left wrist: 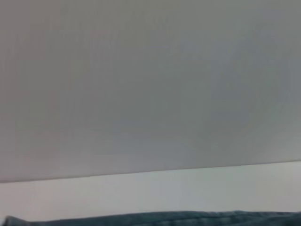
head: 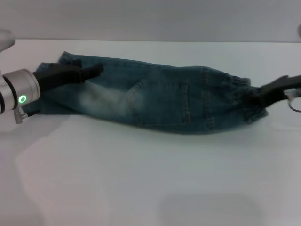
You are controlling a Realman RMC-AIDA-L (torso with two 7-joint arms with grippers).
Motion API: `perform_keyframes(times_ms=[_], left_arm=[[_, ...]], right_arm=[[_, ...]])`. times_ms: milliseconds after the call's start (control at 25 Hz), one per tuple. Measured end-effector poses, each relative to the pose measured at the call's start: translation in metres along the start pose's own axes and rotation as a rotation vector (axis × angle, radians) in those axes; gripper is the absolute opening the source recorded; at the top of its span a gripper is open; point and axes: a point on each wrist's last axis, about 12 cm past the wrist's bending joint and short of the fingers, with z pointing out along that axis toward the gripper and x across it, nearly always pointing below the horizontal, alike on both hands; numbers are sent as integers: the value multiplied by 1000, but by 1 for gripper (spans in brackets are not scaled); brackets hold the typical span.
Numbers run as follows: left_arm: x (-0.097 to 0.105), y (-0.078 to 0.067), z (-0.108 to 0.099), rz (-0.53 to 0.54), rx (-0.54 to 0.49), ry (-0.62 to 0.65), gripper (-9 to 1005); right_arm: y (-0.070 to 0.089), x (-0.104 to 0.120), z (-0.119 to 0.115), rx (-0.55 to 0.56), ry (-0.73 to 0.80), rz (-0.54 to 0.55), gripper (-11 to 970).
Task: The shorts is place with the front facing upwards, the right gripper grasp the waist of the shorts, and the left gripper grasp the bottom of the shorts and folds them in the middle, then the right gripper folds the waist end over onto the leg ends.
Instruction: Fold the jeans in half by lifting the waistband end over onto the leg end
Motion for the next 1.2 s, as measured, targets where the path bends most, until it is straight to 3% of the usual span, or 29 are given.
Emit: perform_keyframes(times_ms=[240,480,720,1040,1200], left_arm=[[-3,-9,14,32,21,10,801],[-1,-30,35,86,86,29,801],[12,-49,48,141,136,53,801],[29,-58,49,152,159,85,801],[36,-61,47,134,185,90,801]], right_arm=[[-2,17,-33,-56,-49,15,86],[-2,13,-55,-130,-148,16,85],[1,-11,-68,-164,-236,-27,81],[12,-54,-73,-246,-364,-79,77],[21,-75,-64,-299,-379,-94,75]])
